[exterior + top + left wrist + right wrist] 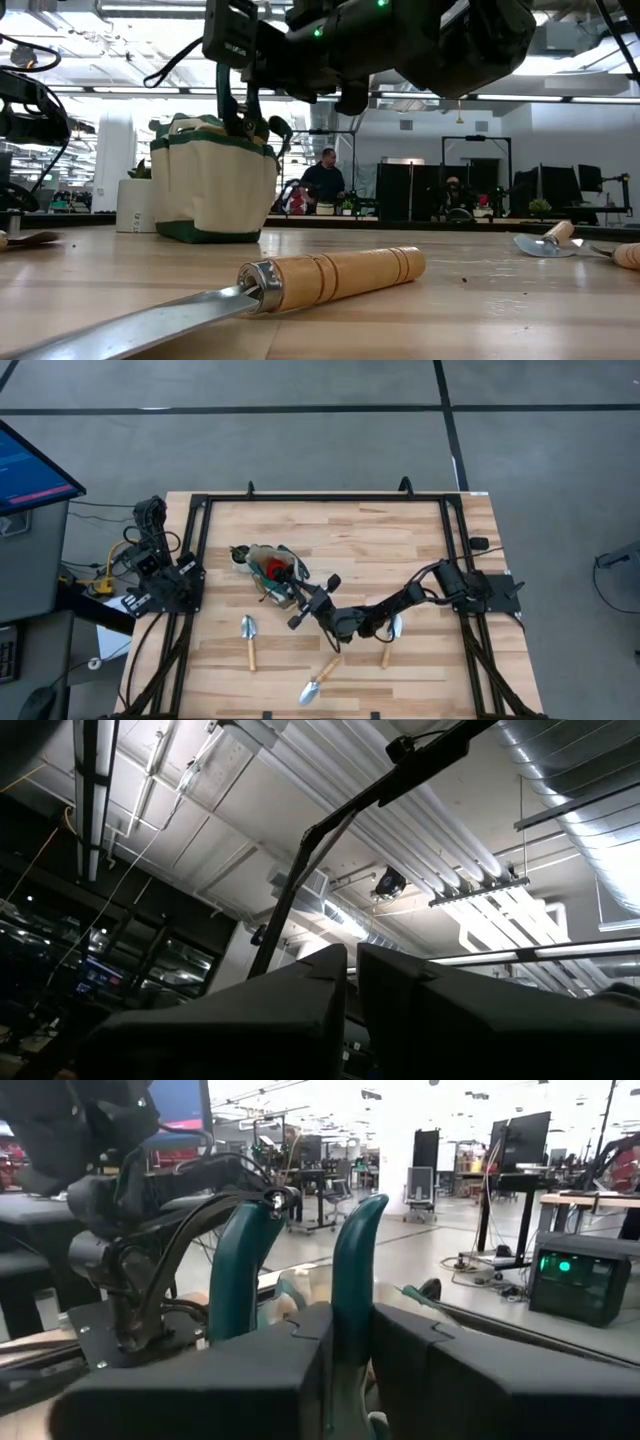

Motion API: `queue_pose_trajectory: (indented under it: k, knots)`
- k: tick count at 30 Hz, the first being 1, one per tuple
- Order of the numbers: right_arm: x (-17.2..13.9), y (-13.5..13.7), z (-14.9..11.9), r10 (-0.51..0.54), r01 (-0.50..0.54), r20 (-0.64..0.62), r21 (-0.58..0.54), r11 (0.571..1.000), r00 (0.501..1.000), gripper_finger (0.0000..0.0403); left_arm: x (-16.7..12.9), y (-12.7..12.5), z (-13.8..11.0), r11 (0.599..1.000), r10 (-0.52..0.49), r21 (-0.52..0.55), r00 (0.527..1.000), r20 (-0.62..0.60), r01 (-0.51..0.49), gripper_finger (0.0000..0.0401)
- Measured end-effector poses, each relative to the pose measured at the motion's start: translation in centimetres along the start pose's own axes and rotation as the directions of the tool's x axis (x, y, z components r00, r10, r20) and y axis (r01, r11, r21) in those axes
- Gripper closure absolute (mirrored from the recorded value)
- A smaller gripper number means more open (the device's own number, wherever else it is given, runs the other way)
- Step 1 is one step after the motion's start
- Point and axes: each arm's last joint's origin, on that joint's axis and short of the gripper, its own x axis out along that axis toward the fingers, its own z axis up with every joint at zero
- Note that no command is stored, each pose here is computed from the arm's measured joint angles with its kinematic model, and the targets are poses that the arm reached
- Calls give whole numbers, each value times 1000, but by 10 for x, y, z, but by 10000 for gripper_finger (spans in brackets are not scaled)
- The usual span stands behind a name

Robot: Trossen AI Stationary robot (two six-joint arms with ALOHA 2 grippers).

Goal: Pick & Place Garden tools in Gardening bag
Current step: Put the shear scissors into the gardening bag

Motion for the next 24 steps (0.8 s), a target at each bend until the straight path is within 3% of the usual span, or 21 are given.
queue_pose_trajectory:
  k: [12, 15, 24]
  knots:
    - [3, 3, 6, 5, -5, 10, -9, 1000, 1000, 169, 0, 0, 0, 1000, 0, 0, 1000, 0, 0, 382]
    - [7, 5, 10, 31, -31, 20, -20, 999, 999, 153, 0, 0, 0, 1000, 0, 0, 1000, 0, 0, 382]
    - [9, 24, 44, 42, -24, 82, -207, 978, 996, 148, 0, 0, 0, 1000, 0, 0, 1000, 0, 0, 382]
